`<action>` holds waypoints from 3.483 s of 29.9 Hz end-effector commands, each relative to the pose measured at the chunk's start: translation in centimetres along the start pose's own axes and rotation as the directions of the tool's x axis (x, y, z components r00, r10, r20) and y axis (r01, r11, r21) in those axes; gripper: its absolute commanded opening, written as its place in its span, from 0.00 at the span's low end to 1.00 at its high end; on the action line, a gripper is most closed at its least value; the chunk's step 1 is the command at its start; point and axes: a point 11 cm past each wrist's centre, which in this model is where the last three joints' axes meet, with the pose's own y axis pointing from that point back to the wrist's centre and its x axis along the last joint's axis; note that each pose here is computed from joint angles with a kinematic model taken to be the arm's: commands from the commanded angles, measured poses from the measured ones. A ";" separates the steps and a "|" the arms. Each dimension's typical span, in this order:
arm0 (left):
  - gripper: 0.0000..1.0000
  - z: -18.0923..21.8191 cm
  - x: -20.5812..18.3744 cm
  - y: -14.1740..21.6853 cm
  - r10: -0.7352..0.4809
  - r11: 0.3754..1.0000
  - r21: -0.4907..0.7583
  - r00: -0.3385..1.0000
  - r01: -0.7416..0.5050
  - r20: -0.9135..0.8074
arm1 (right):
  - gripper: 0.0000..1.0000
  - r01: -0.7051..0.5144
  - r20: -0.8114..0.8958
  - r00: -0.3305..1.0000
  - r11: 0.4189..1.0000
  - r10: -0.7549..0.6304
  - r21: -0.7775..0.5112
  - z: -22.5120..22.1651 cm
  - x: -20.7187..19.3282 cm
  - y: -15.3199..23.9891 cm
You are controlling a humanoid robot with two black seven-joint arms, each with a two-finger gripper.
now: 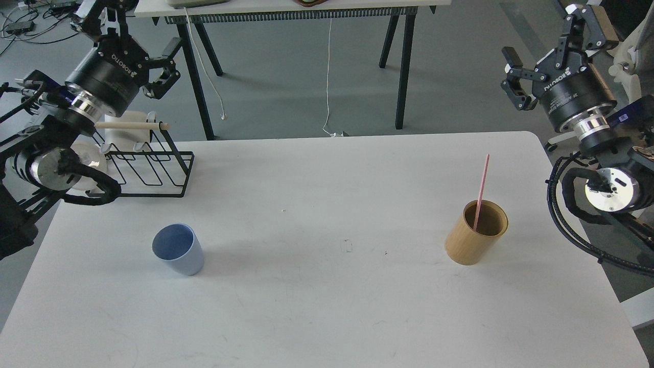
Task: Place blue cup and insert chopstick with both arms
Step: 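Lower the left gripper from the rack area toward the table, then reach the left gripper to the light blue cup and grasp it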
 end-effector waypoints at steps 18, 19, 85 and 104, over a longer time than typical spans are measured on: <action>1.00 5.3 1.6 -1.0 -0.008 0.978 -0.208 0.995 -0.013 -0.102 | 1.00 -0.003 0.026 1.000 0.999 0.002 0.033 -0.6 -0.2 -0.3; 1.00 5.3 1.6 -0.9 -0.018 0.978 -0.207 0.994 -0.004 -0.105 | 1.00 -0.004 0.027 1.000 0.999 0.003 0.038 -0.8 -0.2 -0.4; 0.94 -12.4 6.1 21.1 -0.822 0.556 0.826 0.080 -0.093 0.563 | 1.00 -0.055 0.017 0.998 0.998 0.055 0.024 -0.2 1.6 0.8; 0.49 -12.7 6.1 21.6 -0.828 0.546 0.832 0.088 -0.096 0.553 | 1.00 -0.060 0.017 0.998 0.998 0.060 0.019 0.0 1.8 1.1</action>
